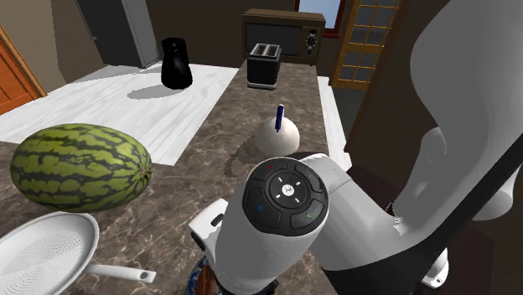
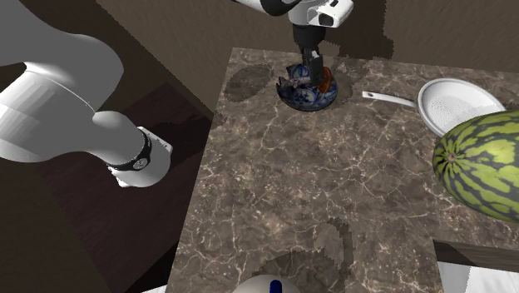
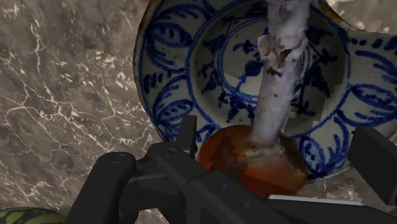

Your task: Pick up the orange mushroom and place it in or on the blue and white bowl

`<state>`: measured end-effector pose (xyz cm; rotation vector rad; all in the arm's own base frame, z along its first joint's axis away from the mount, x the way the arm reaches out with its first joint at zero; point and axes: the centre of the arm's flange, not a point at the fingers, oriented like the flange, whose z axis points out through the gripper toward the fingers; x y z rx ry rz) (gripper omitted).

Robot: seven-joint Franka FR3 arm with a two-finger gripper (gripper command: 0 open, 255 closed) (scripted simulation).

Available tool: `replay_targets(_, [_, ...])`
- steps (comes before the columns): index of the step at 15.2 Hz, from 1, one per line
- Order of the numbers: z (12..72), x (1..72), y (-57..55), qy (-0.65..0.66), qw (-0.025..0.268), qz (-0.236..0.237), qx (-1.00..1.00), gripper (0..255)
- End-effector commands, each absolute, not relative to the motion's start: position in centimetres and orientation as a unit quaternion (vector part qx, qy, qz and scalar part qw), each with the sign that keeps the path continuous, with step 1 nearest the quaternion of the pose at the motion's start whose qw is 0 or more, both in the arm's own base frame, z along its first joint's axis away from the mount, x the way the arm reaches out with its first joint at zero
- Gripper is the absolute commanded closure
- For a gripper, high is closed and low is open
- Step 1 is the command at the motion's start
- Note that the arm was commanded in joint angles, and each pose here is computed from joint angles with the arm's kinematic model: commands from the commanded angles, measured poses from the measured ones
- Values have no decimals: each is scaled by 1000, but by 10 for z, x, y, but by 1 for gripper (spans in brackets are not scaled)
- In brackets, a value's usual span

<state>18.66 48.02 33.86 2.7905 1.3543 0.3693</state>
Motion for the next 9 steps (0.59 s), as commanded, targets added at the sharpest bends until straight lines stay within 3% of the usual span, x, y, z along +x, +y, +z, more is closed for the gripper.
replay_targets(1, [362, 180, 476, 433, 8, 117, 894, 0])
replay_targets(9, [372, 178, 476, 433, 8, 117, 894, 0])
